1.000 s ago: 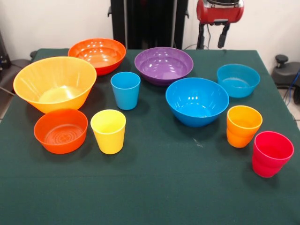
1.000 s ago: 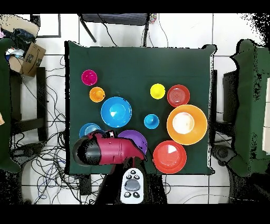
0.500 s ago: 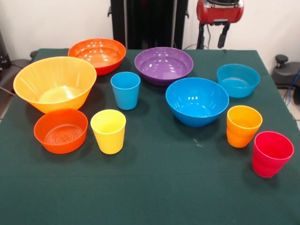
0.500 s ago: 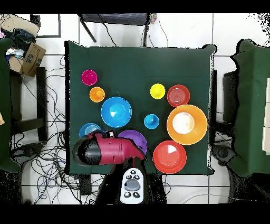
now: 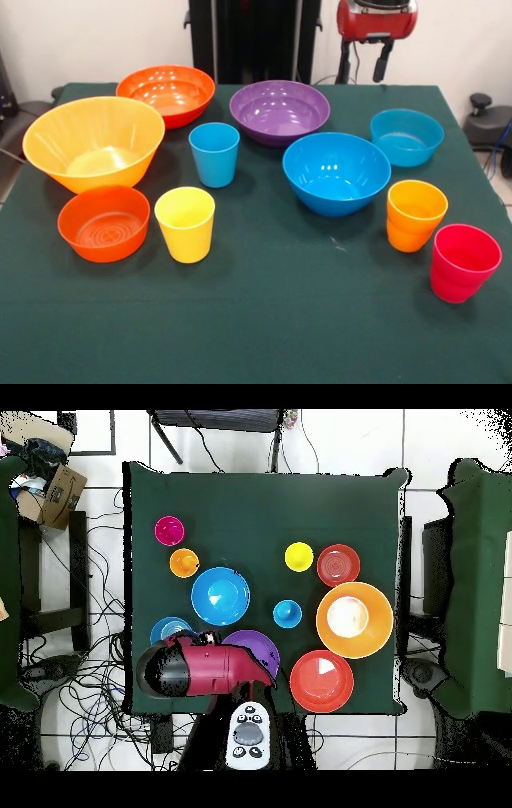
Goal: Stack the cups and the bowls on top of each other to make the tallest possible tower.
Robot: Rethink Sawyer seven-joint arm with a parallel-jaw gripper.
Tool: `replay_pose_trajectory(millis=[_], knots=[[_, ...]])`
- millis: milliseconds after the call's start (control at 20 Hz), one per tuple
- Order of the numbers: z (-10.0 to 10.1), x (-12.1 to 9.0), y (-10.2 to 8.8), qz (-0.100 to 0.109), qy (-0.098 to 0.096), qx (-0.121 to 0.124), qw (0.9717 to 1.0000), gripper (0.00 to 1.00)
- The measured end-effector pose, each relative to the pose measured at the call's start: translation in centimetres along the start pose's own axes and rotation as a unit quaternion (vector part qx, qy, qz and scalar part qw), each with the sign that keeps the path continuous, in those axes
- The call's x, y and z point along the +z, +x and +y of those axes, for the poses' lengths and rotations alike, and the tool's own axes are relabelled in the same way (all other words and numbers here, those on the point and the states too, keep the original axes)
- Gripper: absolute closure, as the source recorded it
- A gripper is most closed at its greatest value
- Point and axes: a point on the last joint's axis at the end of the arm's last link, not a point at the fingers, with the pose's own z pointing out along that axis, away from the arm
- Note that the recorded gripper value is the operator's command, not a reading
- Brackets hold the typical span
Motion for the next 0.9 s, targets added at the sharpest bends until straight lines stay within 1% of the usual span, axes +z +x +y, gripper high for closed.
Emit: replay_pose_trajectory(millis=[250,400,450,500,650,700,900], knots=[[1.7,0.7,0.6,0.004,0.000,-0.009,0.9999,0.00],[3.3,1.3,1.2,0.007,0.001,-0.014,0.9999,0.00],[3.6,1.4,1.3,0.008,0.001,-0.015,0.9999,0.00],[4.3,1.6,1.6,0.010,0.001,-0.015,0.9998,0.00],[5.1,1.8,1.9,0.011,0.002,-0.013,0.9998,0.00],[5.8,2.0,2.2,0.013,0.002,-0.011,0.9998,0.00],[6.6,2.3,2.6,0.017,0.002,-0.007,0.9998,0.00]])
